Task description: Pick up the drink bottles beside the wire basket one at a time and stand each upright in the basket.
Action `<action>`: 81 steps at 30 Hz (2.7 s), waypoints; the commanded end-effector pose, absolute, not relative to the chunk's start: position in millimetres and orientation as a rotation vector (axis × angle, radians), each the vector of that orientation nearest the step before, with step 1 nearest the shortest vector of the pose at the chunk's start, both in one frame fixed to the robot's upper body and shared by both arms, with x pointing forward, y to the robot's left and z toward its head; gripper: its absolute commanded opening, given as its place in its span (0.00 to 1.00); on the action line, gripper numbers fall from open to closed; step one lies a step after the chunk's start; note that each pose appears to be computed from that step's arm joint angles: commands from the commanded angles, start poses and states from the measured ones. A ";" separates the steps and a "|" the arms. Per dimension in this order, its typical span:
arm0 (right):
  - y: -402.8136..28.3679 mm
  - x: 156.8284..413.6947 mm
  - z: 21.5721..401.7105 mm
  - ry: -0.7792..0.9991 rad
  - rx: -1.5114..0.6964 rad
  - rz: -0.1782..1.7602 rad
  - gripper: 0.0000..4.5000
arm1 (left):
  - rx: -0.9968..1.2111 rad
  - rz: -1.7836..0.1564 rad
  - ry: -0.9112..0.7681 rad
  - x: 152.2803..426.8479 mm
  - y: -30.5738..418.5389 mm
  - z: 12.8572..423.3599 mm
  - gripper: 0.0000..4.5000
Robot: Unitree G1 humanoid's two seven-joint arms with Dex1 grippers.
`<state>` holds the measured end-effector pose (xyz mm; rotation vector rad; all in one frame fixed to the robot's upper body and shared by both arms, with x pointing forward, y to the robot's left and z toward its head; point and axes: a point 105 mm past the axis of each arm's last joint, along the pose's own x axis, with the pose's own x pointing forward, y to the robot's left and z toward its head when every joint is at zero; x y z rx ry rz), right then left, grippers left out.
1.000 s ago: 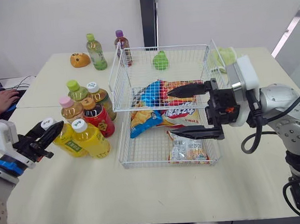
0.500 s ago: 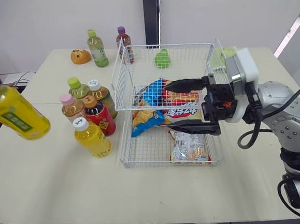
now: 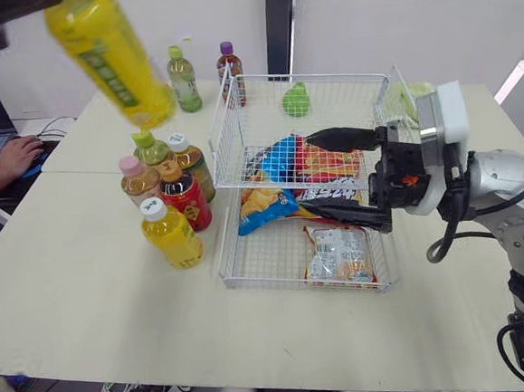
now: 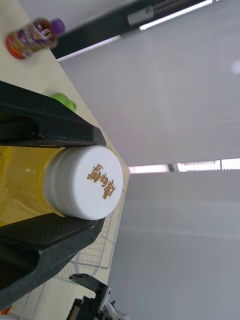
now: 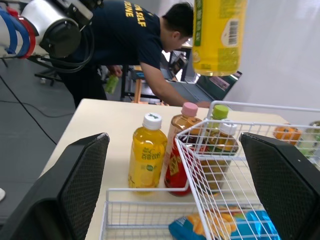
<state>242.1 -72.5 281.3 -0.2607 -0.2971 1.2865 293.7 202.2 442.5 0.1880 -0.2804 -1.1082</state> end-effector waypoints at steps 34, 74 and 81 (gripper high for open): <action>-114.9 215.6 269.4 -0.254 -0.335 0.707 1.00 | 0.288 -1.338 -0.368 382.0 -36.8 393.9 0.30; -60.2 237.6 282.8 -0.263 -0.243 1.452 1.00 | 0.180 -0.445 -0.353 288.3 314.9 381.3 0.98; -49.2 246.1 285.1 -0.278 -0.250 1.544 1.00 | 0.002 -0.185 -0.245 203.0 359.9 286.9 0.98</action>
